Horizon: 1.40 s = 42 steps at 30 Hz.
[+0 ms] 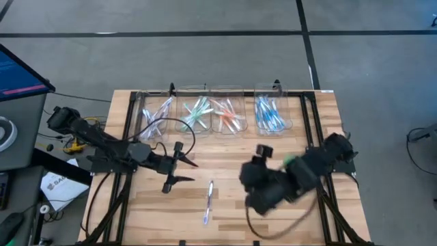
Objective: Pick & Place Toothbrushes
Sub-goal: Put the violet toothbrush into the left transparent bin
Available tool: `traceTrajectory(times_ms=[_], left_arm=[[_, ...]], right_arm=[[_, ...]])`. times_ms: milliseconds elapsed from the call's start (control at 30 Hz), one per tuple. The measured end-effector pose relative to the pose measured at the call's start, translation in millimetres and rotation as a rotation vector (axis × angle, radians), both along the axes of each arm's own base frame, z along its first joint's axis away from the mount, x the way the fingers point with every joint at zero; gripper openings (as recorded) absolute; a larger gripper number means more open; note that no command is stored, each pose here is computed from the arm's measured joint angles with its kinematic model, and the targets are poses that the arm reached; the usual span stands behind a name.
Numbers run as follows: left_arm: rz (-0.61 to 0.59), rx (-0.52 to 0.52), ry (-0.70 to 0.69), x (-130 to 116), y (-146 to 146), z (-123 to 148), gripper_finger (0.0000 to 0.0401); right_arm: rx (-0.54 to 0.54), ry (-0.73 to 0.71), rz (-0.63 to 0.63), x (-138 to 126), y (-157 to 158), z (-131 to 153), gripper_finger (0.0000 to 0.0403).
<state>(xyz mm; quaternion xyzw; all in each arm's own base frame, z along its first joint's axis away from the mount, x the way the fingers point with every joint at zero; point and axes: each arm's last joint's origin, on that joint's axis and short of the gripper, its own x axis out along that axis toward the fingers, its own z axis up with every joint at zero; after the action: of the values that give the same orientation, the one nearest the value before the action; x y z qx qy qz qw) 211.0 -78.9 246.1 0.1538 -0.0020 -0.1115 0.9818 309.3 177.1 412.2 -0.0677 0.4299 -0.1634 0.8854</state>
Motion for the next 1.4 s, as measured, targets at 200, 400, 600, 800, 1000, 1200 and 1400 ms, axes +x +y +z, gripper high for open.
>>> traceTrajectory(times_ms=[200, 400, 600, 800, 1000, 1200, 1400], left_arm=[[-0.035, 0.013, 0.017, 7.8, -4.2, 19.2, 0.0222], [-0.088, 0.08, 0.119, 27.2, -13.9, 20.9, 0.0213], [-0.088, 0.126, 0.248, 54.9, -23.5, 7.8, 0.0206], [-0.29, 0.19, 0.362, 62.3, -27.4, -9.5, 0.0187], [-0.477, 0.241, 0.364, 66.9, -26.1, -20.6, 0.0157], [-0.512, 0.322, 0.365, 81.1, -22.8, -43.0, 0.0137], [-0.503, 0.339, 0.427, 92.0, -18.1, -68.0, 0.0119]], right_arm=[[-0.033, -0.08, -0.039, -19.3, 42.8, -17.5, 0.0187], [-0.031, -0.12, -0.137, -30.8, 63.0, -47.0, 0.0183], [-0.031, -0.113, -0.268, -30.7, 63.3, -84.6, 0.018], [-0.039, -0.113, -0.369, -31.6, 59.6, -113.9, 0.0176], [-0.022, -0.127, -0.396, -30.5, 61.1, -136.4, 0.017], [0.009, -0.141, -0.358, -24.7, 65.7, -150.6, 0.0163], [0.03, -0.159, -0.324, -15.3, 65.8, -150.2, 0.0158]])
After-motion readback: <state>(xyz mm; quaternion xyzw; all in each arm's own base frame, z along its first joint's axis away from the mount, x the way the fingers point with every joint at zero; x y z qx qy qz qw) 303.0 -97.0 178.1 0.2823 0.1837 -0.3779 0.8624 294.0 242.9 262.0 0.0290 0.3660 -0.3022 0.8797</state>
